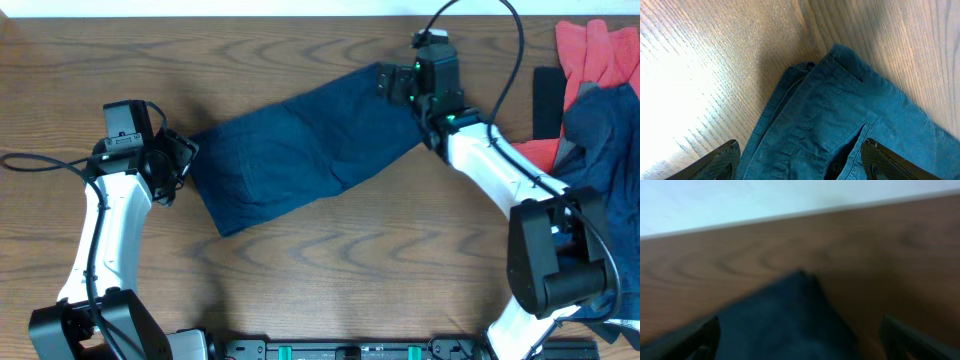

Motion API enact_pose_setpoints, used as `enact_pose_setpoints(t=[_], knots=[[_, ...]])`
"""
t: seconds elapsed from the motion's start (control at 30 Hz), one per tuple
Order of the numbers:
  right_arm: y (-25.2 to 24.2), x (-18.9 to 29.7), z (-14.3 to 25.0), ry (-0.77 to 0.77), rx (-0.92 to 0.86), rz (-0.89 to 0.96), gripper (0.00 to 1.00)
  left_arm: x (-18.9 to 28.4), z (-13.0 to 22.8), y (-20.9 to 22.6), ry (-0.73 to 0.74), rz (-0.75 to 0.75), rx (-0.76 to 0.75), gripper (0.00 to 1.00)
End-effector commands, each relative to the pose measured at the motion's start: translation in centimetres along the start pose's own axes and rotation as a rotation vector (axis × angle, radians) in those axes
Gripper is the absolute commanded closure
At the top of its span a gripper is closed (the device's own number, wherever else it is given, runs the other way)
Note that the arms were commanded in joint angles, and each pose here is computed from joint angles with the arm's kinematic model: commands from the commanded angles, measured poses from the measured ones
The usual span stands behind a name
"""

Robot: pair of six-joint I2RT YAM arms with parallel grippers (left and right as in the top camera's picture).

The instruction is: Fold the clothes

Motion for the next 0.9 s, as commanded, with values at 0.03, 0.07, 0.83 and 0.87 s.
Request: enact_pose_setpoints(t=[0.03,0.07,0.83,0.87], knots=[[-2.8,-0.1,0.4,0.090,-0.028,0.055,0.01,0.7,0.2,-0.1,0.015,0.013,-0.097,0.21],[-3.1,0.0,0.8,0.131,-0.034,0.043,0.01,0.5,0.1,-0.1,0.018,0.011,-0.113,0.19],[-6.5,4.4,8.0,0.764,-0.217,0.132,0.01,-10.4,3.4,1.4,0.476,-0.030,-0.120,0.09],[-6.3,4.5,8.0,0.768,-0.209,0.101,0.01,-10.5,3.7,1.3,0.495,-0.012,-0.137,0.16]])
Point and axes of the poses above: each gripper's point midway between its finger pads, its own x axis back along the fingers, its own y axis along the line the jaws close on, z = x × y, the point moved 10 cm from there along x, back along the fingers, and after that the axes turned 2 degrees about x, right-handed, at the moved point
